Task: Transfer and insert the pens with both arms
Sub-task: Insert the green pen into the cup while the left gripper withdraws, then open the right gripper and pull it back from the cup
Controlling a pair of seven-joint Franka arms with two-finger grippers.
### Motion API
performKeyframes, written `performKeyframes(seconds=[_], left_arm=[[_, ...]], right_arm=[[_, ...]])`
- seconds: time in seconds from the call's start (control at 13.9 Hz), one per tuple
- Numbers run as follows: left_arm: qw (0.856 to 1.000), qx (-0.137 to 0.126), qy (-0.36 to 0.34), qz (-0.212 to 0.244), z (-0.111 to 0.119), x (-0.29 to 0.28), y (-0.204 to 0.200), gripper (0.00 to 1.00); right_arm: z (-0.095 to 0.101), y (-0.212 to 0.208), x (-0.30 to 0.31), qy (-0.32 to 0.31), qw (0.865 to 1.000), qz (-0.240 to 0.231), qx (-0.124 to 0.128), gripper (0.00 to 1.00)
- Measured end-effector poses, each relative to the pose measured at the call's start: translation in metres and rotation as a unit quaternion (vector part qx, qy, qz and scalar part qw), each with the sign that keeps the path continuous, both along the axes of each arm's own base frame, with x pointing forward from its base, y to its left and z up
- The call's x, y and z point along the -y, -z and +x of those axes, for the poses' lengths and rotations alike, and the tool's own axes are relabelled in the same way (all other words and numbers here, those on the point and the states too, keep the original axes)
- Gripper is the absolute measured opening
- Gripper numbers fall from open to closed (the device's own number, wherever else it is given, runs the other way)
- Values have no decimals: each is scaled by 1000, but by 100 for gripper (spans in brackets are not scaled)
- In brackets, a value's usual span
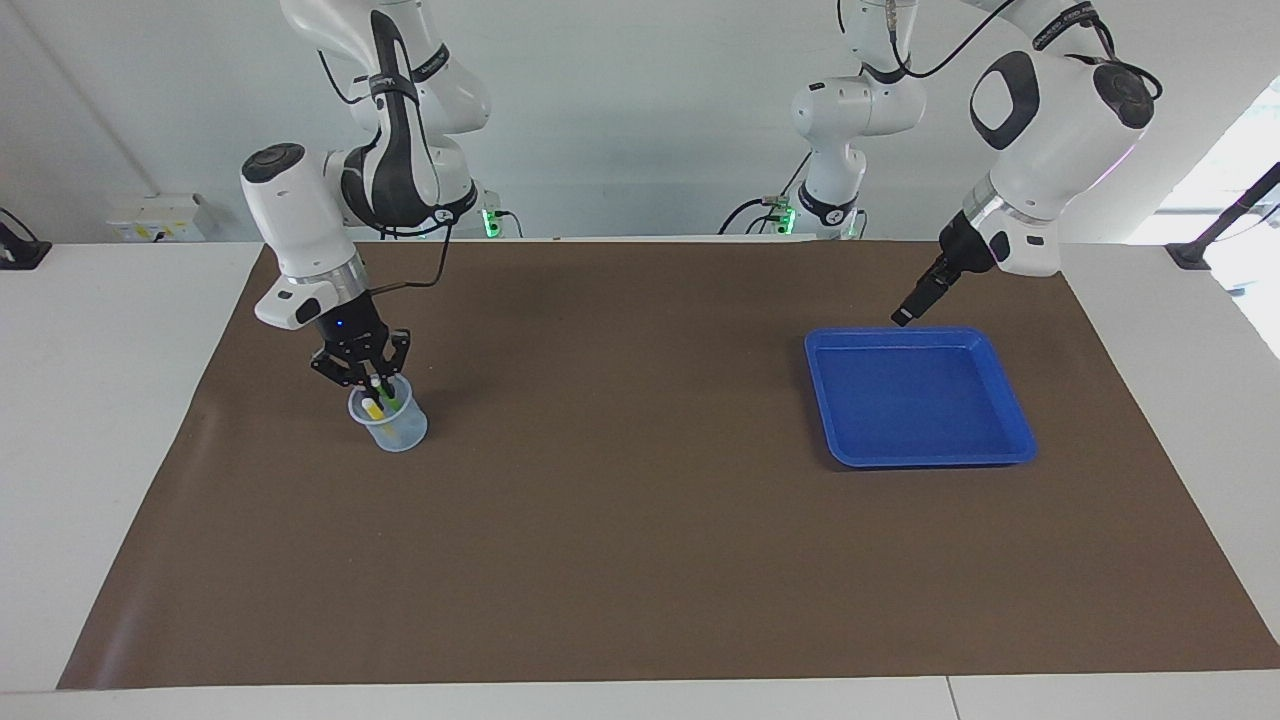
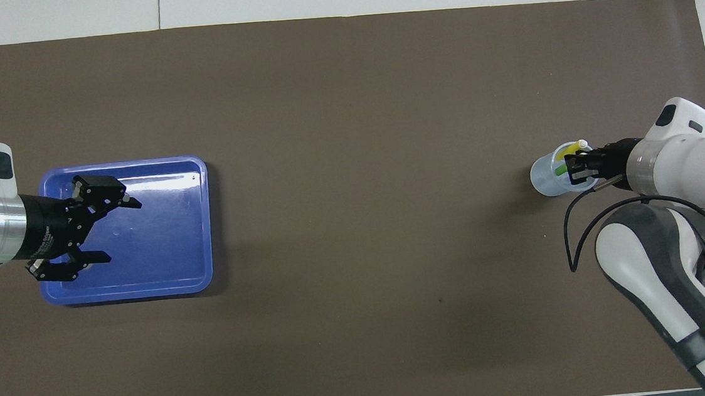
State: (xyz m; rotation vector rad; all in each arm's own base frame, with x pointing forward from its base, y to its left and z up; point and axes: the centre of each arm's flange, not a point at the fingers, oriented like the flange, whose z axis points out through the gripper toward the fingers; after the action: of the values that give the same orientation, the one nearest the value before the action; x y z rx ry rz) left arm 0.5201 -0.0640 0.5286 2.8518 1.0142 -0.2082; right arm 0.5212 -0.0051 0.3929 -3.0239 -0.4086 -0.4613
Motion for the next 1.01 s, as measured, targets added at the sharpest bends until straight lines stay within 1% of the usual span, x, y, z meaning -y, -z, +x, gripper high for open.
performKeyframes(seconds=[0.14,0.29,0.36,0.43,0.5,0.58,0.65,0.72,0.79,0.94,1.01], left_arm=[[998,-10,64,15,8,1,-24,100],[990,-18,135,28,9,-6,-43,100],[984,-25,172,33,8,-10,-47,100],[975,-32,218,35,5,-12,-49,100],[962,-41,270,33,2,-13,-50,100],[946,-50,320,24,-2,-14,-50,100],[933,-55,355,17,-4,-14,-50,100],[926,-56,373,13,-5,-12,-50,100],[923,-55,380,13,-6,-7,-51,100],[924,-48,379,20,-7,8,-54,100],[924,-34,379,25,-4,14,-56,100]], right_arm=[[-1,4,-1,-1,1000,0,-1,19],[-2,4,-1,-1,1000,0,-2,19],[-2,5,-1,-1,1000,0,-2,19],[-2,5,-2,-1,1000,-1,-2,19],[-2,5,-2,-1,1000,-1,-2,19],[-2,5,-2,-2,1000,-1,-3,24],[-2,5,-2,-2,1000,-1,-3,36],[-2,5,-2,-2,1000,-1,-3,46],[-2,5,-3,-2,1000,-1,-3,58],[-2,5,-3,-2,1000,-1,-3,78],[-2,5,-3,-2,1000,-1,-2,91]])
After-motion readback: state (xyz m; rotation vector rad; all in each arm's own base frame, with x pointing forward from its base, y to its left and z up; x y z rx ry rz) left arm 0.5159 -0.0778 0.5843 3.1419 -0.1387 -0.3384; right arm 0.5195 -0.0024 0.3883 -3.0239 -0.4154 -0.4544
